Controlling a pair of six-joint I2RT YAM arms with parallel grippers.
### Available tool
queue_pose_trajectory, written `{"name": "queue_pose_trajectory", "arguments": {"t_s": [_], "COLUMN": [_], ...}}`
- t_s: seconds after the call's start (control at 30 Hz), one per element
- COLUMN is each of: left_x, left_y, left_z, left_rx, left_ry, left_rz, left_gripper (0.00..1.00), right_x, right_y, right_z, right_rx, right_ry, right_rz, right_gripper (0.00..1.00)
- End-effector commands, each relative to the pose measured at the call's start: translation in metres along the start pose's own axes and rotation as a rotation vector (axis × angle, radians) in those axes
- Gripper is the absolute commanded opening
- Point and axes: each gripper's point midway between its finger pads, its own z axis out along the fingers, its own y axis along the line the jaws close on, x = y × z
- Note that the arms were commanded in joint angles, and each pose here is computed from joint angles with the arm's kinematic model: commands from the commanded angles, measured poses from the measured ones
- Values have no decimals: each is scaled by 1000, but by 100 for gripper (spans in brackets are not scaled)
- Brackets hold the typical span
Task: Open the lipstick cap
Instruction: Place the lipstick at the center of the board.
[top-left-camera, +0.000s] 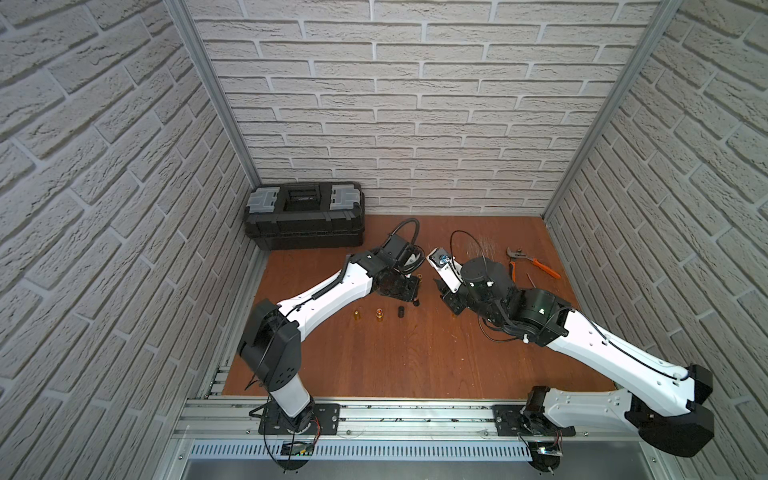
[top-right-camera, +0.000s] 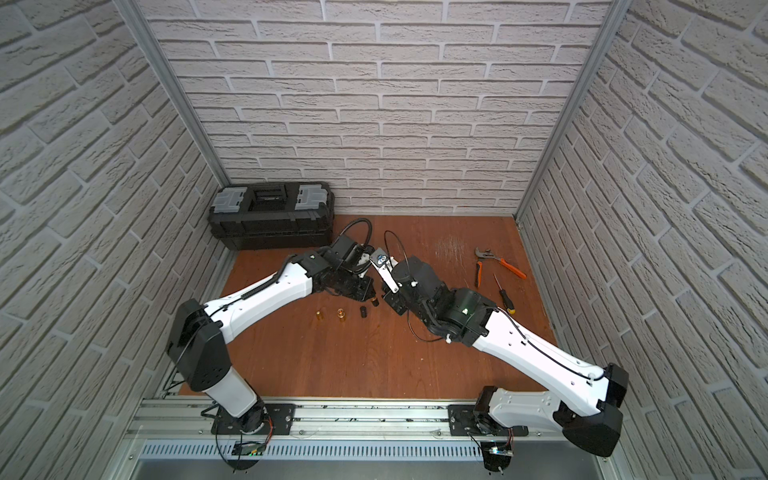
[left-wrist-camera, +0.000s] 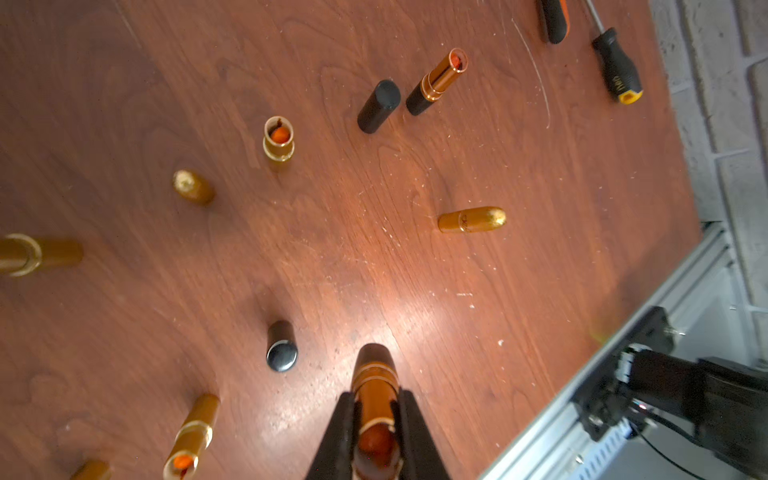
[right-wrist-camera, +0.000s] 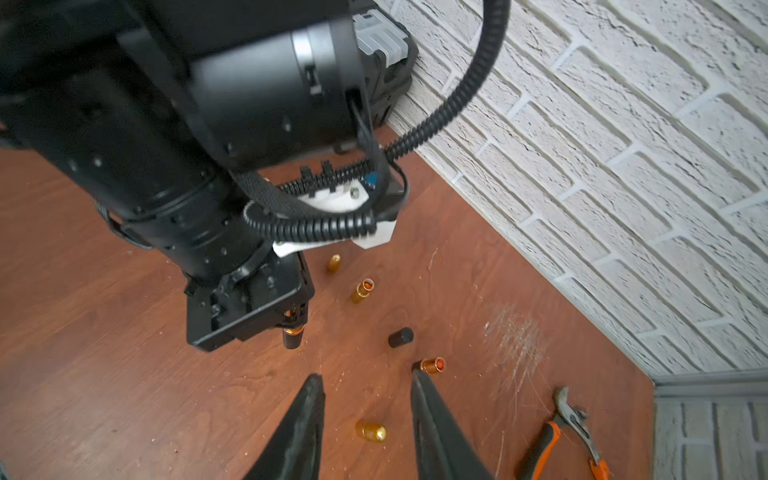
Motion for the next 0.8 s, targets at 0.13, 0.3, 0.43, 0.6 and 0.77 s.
{"name": "queue_pose_trajectory", "arguments": {"t_s": [0.13, 0.3, 0.43, 0.6, 0.77], "left_x": [-14, -8, -2, 6, 13], "left_y": [3, 4, 8, 13, 15], "left_z": [32, 49, 65, 81, 88], "left_rx": [-123, -167, -202, -208, -205], "left_ry": [-104, -97, -45, -15, -4], "left_rz": [111, 169, 198, 199, 189], "left_gripper": [14, 14, 14, 13, 14], "right_x": [9, 12, 14, 16, 16], "right_y": [-11, -9, -8, -7, -8], "right_z": [-4, -2, 0, 3, 2], "right_rx": [54, 55, 54, 57, 58], "right_ry": [21, 34, 37, 53, 46], "right_rz": [7, -1, 0, -7, -3], "right_gripper": [37, 36, 36, 36, 36]}}
